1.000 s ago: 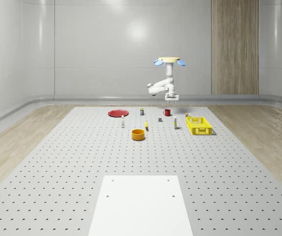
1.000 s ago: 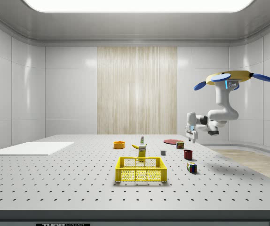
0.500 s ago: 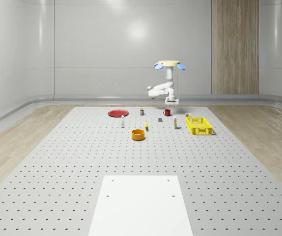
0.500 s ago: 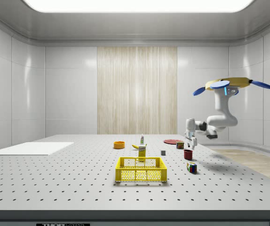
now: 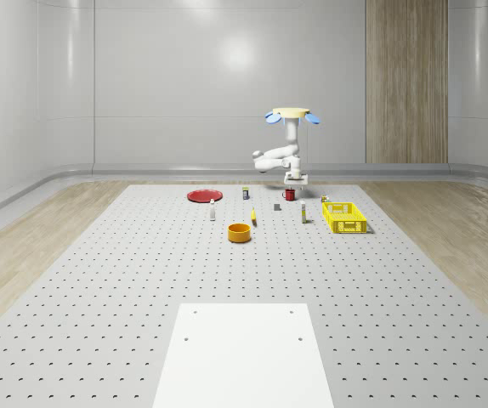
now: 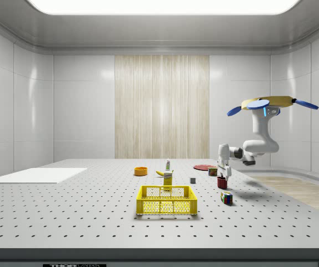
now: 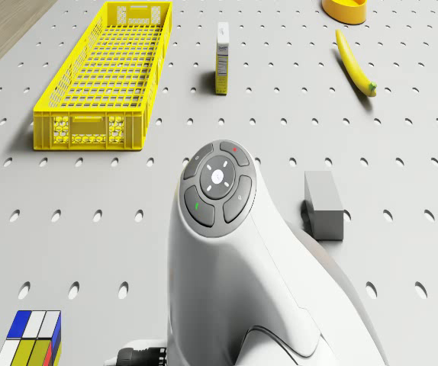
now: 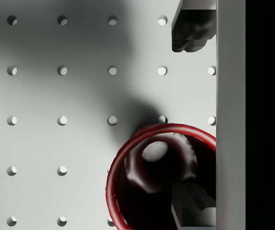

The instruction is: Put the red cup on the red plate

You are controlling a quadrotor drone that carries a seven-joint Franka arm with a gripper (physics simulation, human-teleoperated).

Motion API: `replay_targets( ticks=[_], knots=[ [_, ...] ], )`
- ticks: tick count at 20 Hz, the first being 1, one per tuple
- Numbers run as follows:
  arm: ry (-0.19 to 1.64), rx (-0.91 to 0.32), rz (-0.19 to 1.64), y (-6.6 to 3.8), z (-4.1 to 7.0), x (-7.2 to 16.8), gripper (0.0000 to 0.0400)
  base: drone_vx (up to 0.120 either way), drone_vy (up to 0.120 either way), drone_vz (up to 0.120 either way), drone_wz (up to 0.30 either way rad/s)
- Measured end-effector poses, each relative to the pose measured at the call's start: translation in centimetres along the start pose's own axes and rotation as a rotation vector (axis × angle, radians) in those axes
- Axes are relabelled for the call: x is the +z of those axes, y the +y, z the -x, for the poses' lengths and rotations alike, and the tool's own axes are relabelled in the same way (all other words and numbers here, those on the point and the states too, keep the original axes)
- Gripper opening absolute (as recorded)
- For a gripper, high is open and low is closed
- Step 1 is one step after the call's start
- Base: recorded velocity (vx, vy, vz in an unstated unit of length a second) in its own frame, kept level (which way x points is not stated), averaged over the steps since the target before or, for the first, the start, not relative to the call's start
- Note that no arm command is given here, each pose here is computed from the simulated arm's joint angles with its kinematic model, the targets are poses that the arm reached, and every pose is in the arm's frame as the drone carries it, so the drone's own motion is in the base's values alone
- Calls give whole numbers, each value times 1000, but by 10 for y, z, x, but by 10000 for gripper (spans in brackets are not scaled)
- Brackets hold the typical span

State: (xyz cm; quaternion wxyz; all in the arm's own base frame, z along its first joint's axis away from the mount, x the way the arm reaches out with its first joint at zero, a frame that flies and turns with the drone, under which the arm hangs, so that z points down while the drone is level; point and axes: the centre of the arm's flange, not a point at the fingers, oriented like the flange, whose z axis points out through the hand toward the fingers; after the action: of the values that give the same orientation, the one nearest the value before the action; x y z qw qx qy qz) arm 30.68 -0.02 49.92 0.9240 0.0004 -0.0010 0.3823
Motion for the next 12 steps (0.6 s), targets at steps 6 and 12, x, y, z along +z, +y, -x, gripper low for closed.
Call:
replay_targets(
  ticks=[6, 12],
  knots=[
    [0, 0, 0, 0, 0, 12, 400, 0, -33, 0, 0],
    [0, 0, 0, 0, 0, 21, 400, 0, 27, 0, 0]
  ],
)
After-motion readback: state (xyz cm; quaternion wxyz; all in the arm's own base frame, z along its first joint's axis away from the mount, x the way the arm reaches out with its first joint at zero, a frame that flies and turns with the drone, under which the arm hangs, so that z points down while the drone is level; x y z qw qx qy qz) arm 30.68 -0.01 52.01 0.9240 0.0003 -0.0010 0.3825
